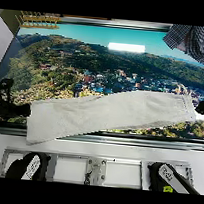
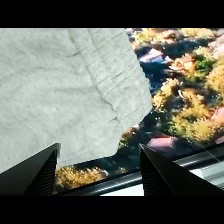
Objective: Fold the clothes and pants, and hang the long-sleeved shirts on hangers.
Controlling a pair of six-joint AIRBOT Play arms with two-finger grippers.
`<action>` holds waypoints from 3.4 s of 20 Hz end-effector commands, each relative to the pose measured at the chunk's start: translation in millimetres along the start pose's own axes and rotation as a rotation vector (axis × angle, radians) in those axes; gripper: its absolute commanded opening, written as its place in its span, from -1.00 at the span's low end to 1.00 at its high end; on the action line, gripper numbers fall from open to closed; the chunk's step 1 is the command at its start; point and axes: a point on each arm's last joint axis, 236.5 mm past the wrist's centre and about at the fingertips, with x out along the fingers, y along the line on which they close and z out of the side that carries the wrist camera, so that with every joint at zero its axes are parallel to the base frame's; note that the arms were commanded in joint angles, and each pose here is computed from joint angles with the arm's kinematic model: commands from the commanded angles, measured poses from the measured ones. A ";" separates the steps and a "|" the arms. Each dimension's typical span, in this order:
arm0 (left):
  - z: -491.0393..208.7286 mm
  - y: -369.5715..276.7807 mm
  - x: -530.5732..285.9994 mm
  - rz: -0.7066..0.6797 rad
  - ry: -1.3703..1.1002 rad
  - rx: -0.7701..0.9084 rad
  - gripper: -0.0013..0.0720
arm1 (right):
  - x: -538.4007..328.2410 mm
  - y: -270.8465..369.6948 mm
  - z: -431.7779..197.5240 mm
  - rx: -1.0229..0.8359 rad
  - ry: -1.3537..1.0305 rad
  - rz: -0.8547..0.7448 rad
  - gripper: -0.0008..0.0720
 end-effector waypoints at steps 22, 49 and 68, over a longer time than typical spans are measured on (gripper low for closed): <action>99.9 -10.1 32.9 -0.189 -0.250 0.017 -0.94 | -2.3 40.0 2.4 0.069 -0.012 0.180 0.49; 19.5 0.3 118.6 -0.332 0.063 -0.276 0.90 | -2.5 41.0 -2.2 0.067 0.007 0.184 0.49; 228.7 8.5 12.2 -0.282 -0.344 -0.141 0.73 | -2.7 42.5 -8.9 0.138 0.039 0.192 0.48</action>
